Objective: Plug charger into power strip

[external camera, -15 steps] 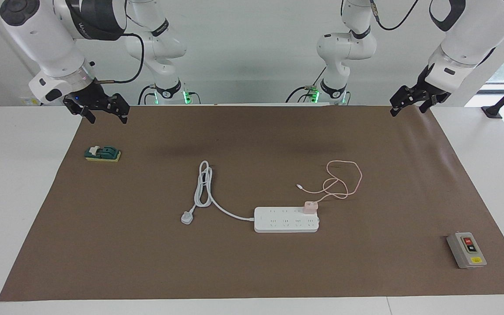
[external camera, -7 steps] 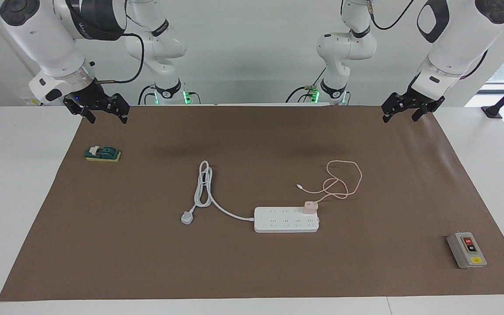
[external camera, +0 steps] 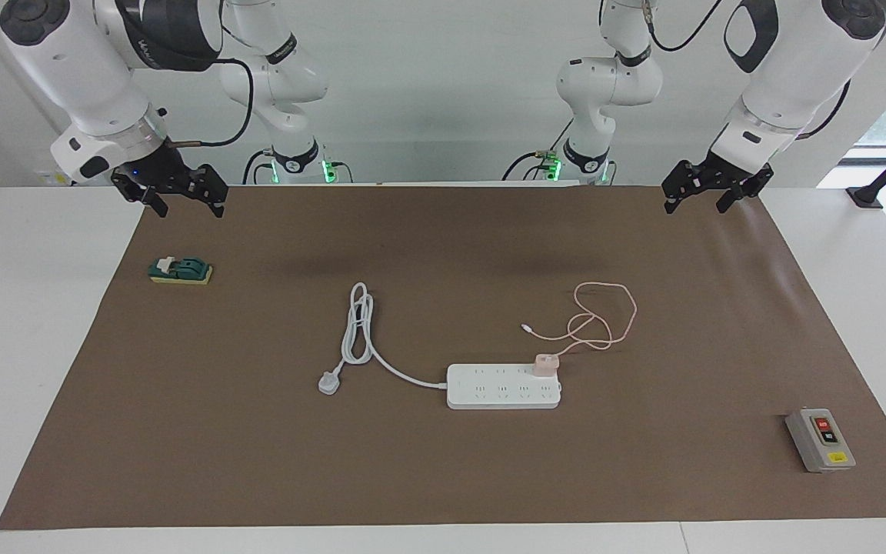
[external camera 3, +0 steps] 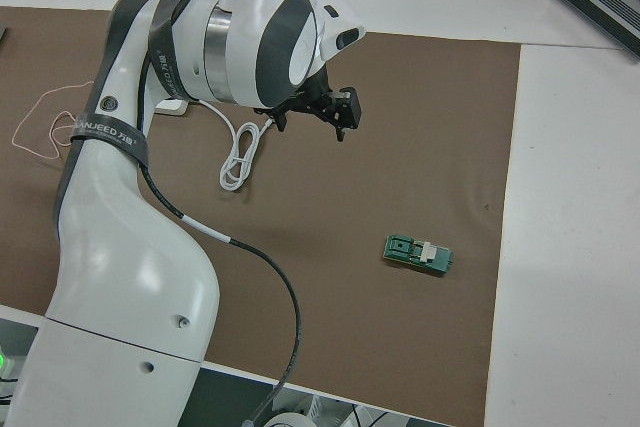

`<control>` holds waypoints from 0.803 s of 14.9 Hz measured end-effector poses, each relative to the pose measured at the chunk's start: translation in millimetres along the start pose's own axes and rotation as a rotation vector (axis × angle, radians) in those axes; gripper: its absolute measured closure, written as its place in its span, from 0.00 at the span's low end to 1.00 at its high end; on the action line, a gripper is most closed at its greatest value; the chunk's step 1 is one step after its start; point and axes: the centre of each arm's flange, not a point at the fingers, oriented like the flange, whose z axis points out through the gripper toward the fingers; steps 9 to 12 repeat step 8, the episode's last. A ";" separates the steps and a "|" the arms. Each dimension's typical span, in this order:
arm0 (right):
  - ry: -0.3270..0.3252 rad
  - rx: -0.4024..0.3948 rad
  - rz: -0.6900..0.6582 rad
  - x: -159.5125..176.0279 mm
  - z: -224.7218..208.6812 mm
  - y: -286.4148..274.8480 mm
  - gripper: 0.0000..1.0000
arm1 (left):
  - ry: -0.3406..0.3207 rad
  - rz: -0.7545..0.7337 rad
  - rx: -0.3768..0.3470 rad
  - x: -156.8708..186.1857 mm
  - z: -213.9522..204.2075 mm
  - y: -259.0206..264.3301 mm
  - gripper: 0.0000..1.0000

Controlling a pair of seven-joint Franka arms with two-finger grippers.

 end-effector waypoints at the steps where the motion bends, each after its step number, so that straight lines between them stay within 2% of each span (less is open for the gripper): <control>1: 0.000 0.000 0.000 0.0 0.0 0.0 0.00 | 0.000 0.001 0.000 -0.1 -0.3 0.0 0.00; 7: 0.000 0.000 0.000 0.0 0.0 0.0 0.00 | 0.003 0.087 0.000 -0.7 -1.3 -0.1 0.00; 12: 0.000 0.000 0.000 0.0 0.0 0.0 0.00 | 0.003 0.094 0.000 -0.9 -1.5 -0.1 0.00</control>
